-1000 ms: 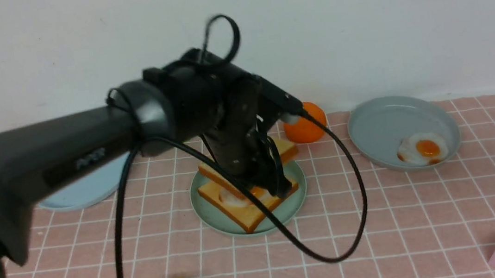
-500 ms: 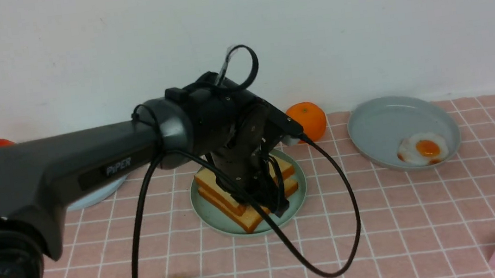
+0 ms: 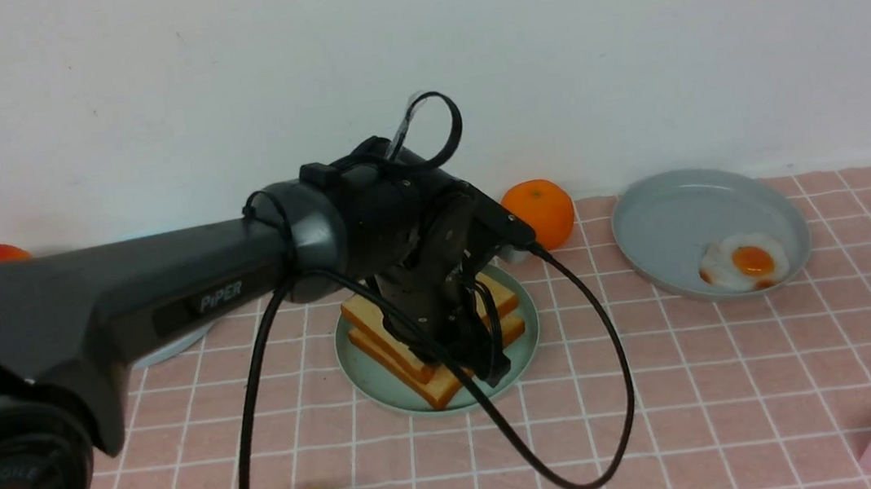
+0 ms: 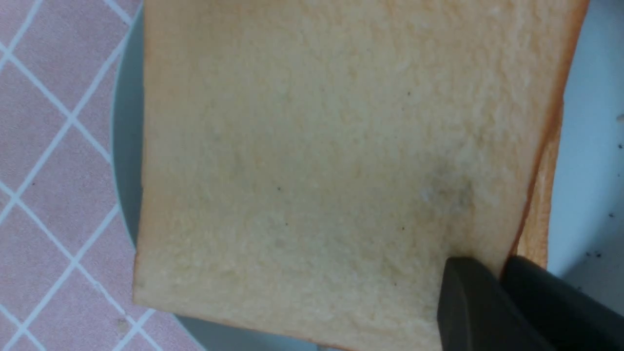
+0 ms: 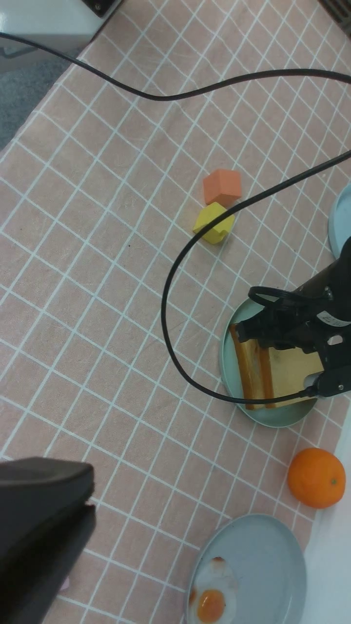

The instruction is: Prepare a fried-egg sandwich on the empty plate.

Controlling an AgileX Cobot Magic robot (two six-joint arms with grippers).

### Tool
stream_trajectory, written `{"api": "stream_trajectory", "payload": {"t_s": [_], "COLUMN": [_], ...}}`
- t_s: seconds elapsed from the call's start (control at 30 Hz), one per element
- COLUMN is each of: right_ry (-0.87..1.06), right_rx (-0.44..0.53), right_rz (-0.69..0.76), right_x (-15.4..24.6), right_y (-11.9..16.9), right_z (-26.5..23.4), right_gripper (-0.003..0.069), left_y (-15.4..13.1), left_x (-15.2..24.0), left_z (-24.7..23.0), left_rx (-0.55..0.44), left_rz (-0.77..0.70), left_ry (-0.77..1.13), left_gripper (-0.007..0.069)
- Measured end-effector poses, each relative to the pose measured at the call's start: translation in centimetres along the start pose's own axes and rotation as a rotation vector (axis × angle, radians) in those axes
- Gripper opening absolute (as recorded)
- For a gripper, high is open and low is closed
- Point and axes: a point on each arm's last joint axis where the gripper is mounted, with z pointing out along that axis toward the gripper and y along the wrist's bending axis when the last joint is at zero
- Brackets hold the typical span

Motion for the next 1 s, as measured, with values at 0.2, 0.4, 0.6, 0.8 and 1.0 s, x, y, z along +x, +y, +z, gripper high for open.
{"api": "stream_trajectory", "payload": {"t_s": [0.2, 0.4, 0.6, 0.8, 1.0], "right_ry": [0.0, 0.0, 0.0, 0.0, 0.005], "right_rx": [0.0, 0.0, 0.0, 0.0, 0.001], "right_rz": [0.0, 0.0, 0.0, 0.0, 0.0], "right_x": [0.0, 0.0, 0.0, 0.0, 0.0], "right_y": [0.0, 0.0, 0.0, 0.0, 0.0], "right_z": [0.0, 0.0, 0.0, 0.0, 0.0], "right_gripper": [0.008, 0.0083, 0.0087, 0.0087, 0.0087], "left_y": [-0.1, -0.2, -0.2, 0.2, 1.0], "left_x": [0.0, 0.0, -0.3, -0.7, 1.7], "left_z": [0.0, -0.1, -1.4, -7.5, -21.9], "left_rx": [0.011, 0.025, 0.051, 0.108, 0.18], "left_rz": [-0.011, -0.025, -0.061, -0.143, -0.227], "left_ry": [0.0, 0.0, -0.026, -0.127, -0.469], "left_gripper": [0.0146, 0.0252, 0.0281, 0.0266, 0.0057]}}
